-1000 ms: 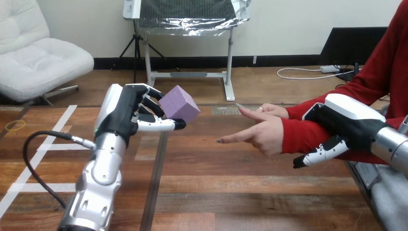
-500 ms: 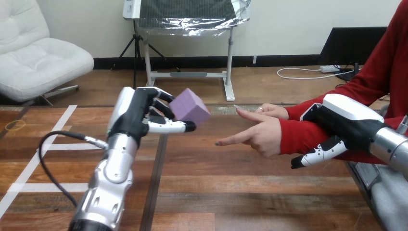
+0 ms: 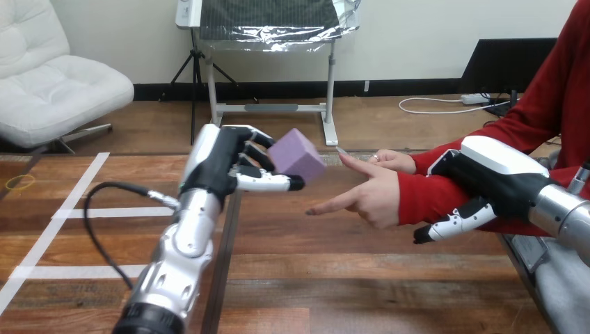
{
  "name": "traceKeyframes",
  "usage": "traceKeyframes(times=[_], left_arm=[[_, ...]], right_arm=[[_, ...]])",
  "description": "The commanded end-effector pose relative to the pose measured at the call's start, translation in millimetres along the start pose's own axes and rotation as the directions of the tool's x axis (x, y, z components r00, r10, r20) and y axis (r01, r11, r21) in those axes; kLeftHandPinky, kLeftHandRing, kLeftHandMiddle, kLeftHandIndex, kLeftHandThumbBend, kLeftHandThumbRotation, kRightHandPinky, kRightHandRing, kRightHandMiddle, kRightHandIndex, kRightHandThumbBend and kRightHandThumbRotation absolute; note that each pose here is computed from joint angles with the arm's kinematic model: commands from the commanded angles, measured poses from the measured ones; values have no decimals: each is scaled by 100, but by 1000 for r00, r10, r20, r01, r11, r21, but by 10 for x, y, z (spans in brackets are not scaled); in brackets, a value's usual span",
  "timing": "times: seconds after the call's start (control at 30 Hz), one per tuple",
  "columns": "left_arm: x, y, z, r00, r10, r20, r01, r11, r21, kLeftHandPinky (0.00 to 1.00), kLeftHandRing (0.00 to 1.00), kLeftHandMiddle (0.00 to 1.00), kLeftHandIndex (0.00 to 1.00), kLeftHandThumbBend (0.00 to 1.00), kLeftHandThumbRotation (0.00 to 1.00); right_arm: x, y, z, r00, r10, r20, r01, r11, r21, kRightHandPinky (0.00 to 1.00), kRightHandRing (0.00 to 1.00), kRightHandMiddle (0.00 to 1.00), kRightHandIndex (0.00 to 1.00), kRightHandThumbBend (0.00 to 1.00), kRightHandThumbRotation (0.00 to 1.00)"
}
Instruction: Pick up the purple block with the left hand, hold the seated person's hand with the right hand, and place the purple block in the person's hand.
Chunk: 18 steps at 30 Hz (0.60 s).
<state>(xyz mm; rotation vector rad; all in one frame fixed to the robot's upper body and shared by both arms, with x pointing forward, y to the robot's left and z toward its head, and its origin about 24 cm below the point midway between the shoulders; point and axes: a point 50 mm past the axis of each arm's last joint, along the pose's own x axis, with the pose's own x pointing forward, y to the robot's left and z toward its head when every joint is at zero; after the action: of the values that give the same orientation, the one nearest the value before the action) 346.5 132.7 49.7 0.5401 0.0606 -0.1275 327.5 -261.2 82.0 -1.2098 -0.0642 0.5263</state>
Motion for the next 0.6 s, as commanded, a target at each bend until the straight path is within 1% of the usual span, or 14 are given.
traceKeyframes(times=[0.0, 0.13, 0.33, 0.57], left_arm=[[172, 21, 393, 993, 13, 121, -15, 1000, 16, 28, 35, 42, 44, 74, 0], [194, -26, 418, 992, -2, 122, -1, 1000, 23, 29, 37, 42, 45, 74, 0], [217, -111, 457, 991, -21, 133, 19, 1000, 17, 33, 41, 45, 45, 74, 0], [240, -219, 490, 990, -49, 133, 45, 998, 34, 35, 42, 46, 45, 74, 0]], right_arm=[[156, -229, 304, 984, -116, 138, 114, 993, 25, 18, 19, 24, 26, 88, 38], [168, -227, 334, 983, -114, 142, 112, 993, 25, 18, 20, 25, 27, 89, 40], [181, -217, 376, 979, -122, 163, 116, 992, 44, 18, 20, 25, 27, 90, 39], [194, -218, 420, 977, -118, 177, 112, 993, 43, 18, 20, 25, 27, 91, 40]])
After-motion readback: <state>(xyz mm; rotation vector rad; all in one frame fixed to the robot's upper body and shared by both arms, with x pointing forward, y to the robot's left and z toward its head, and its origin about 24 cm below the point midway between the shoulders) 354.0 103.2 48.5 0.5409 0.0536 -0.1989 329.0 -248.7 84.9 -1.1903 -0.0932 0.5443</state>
